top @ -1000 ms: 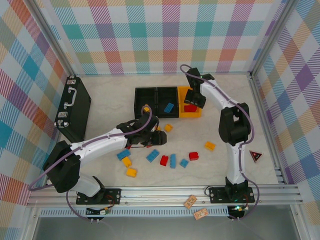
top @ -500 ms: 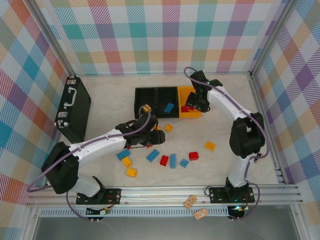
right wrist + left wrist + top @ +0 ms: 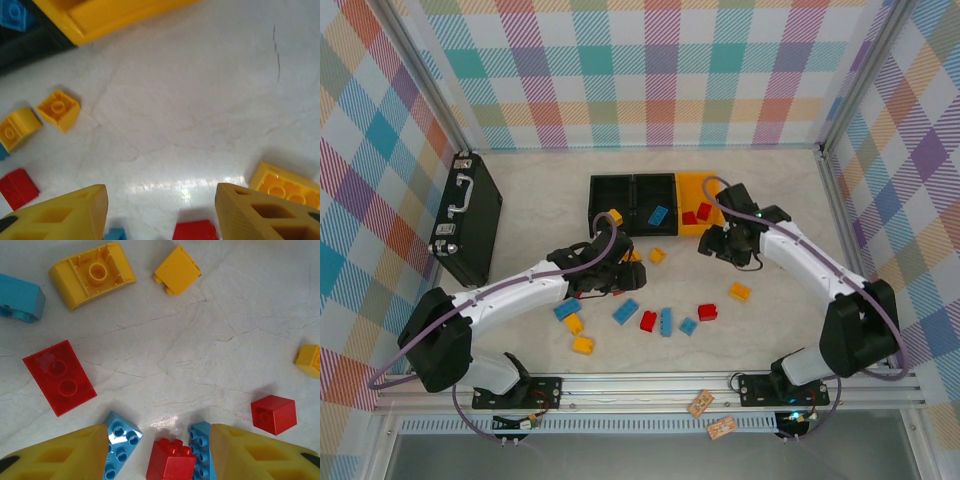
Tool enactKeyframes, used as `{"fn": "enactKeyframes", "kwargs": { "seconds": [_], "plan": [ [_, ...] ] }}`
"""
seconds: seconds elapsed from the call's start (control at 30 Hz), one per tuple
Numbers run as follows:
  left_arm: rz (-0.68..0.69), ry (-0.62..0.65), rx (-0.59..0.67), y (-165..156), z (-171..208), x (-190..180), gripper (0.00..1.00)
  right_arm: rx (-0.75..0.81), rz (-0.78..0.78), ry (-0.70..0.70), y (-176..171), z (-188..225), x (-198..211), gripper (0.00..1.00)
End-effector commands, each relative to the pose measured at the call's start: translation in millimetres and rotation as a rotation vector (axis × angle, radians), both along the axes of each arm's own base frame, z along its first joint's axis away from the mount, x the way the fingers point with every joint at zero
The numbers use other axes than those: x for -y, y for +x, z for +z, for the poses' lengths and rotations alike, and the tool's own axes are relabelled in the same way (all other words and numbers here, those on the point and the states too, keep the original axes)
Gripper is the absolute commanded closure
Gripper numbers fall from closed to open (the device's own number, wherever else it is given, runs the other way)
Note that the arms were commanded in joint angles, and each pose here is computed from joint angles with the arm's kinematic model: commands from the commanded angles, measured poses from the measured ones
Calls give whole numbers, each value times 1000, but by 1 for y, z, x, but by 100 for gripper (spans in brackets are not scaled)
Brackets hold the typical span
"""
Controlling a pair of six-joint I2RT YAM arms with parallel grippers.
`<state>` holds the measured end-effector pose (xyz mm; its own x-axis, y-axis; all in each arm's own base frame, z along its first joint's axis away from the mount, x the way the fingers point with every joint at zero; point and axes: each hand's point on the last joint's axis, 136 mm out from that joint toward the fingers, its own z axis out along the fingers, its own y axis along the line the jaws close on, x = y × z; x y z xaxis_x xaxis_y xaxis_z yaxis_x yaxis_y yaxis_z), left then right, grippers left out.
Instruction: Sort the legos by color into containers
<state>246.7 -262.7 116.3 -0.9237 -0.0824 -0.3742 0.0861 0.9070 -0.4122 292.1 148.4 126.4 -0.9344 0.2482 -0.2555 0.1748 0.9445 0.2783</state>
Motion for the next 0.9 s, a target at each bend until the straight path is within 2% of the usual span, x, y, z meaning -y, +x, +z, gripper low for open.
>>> {"fn": "enactKeyframes", "kwargs": {
  "seconds": [0.0, 0.4, 0.63, 0.87],
  "plan": [
    [-62, -28, -26, -9, 0, 10, 44, -29, 41, -4, -28, -4, 0, 40],
    [-261, -167, -149, -46, -10, 40, 44, -146, 159, -53, -100, -49, -1, 35],
    [-260, -148, -165, -49, -18, 41, 44, -183, 203, -78, -110, -67, -13, 35],
    [-246, -129, -164, -49, -23, 41, 44, -222, 194, -148, -106, -91, -11, 36]
  ]
}}
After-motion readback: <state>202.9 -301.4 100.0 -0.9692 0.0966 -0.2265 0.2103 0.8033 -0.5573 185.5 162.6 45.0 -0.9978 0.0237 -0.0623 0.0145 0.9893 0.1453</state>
